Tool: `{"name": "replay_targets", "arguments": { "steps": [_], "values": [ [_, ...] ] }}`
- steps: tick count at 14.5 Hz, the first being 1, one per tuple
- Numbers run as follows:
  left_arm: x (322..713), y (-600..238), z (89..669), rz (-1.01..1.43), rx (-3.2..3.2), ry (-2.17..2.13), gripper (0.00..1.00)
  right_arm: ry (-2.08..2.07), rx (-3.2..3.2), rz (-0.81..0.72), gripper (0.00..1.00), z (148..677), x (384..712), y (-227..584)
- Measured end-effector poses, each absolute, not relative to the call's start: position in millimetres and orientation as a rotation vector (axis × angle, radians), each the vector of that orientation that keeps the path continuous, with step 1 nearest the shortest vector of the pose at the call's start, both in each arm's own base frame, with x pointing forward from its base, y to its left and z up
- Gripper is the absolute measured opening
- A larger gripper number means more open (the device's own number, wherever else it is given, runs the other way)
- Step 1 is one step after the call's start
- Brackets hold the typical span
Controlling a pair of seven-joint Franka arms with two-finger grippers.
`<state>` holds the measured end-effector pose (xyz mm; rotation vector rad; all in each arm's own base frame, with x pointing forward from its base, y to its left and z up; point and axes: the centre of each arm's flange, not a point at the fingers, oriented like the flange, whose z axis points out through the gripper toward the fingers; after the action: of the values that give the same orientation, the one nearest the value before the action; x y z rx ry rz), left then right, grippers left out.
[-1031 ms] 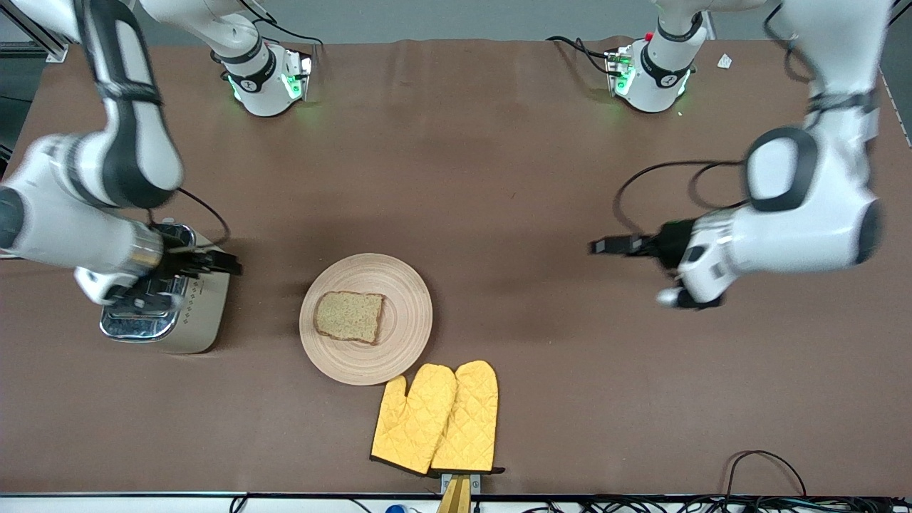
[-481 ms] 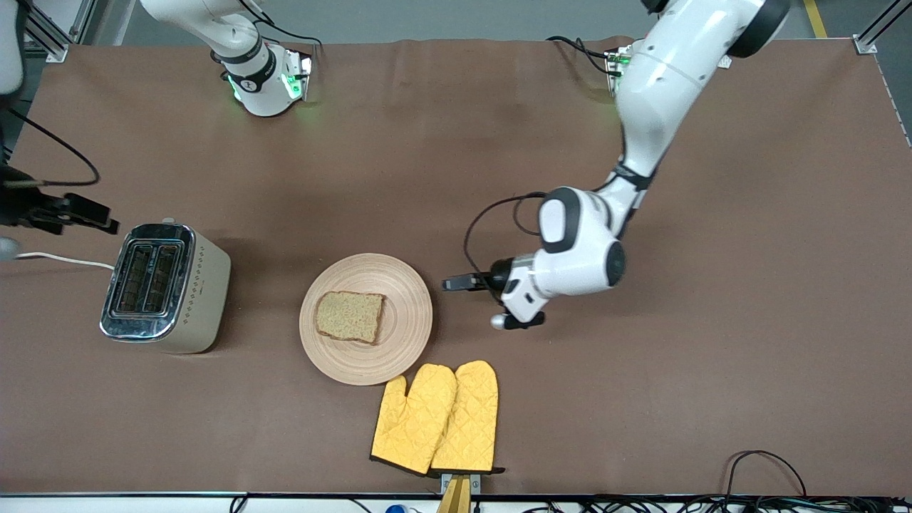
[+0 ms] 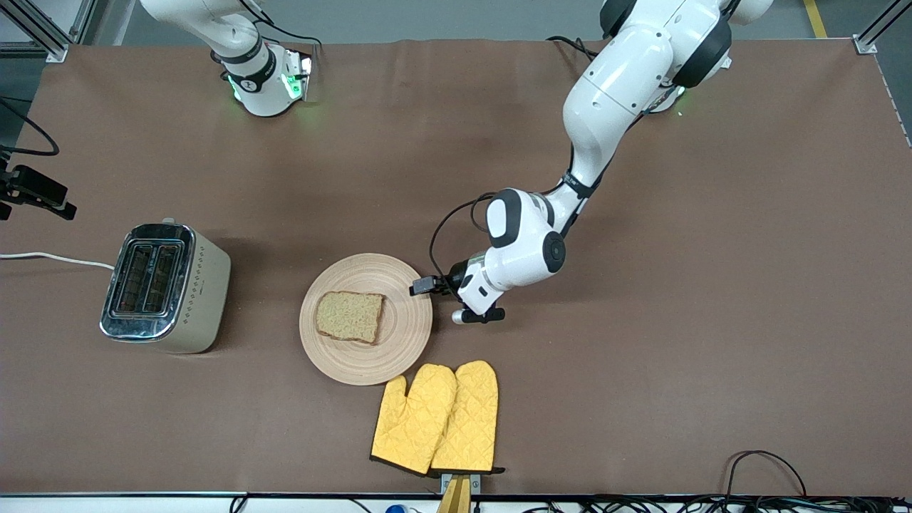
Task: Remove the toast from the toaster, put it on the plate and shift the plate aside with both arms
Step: 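Grip the wooden plate rim with the left gripper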
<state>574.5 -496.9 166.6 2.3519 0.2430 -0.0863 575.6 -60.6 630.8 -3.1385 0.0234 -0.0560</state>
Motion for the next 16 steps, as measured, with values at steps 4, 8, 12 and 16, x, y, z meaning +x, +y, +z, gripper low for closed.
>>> {"name": "replay_targets", "arguments": {
  "steps": [4, 8, 12, 16],
  "values": [
    [568.2, -515.2, 165.4, -0.058, 2.340, 0.231, 0.66, 0.012, -3.159, -0.048, 1.00, 628.7, 577.2, -58.5],
    [569.0, -514.4, 164.0, -0.048, 2.344, 0.229, 0.27, 0.011, -3.161, -0.063, 1.00, 631.9, 577.7, -58.3],
    [577.6, -514.8, 181.1, -0.013, 2.319, 0.225, 0.13, 0.008, -3.161, -0.066, 1.00, 632.2, 577.9, -57.3],
    [590.0, -498.0, 234.6, 0.037, 2.298, 0.217, 0.11, 0.002, -3.161, -0.064, 1.00, 631.6, 578.5, -54.8]
  ]
}}
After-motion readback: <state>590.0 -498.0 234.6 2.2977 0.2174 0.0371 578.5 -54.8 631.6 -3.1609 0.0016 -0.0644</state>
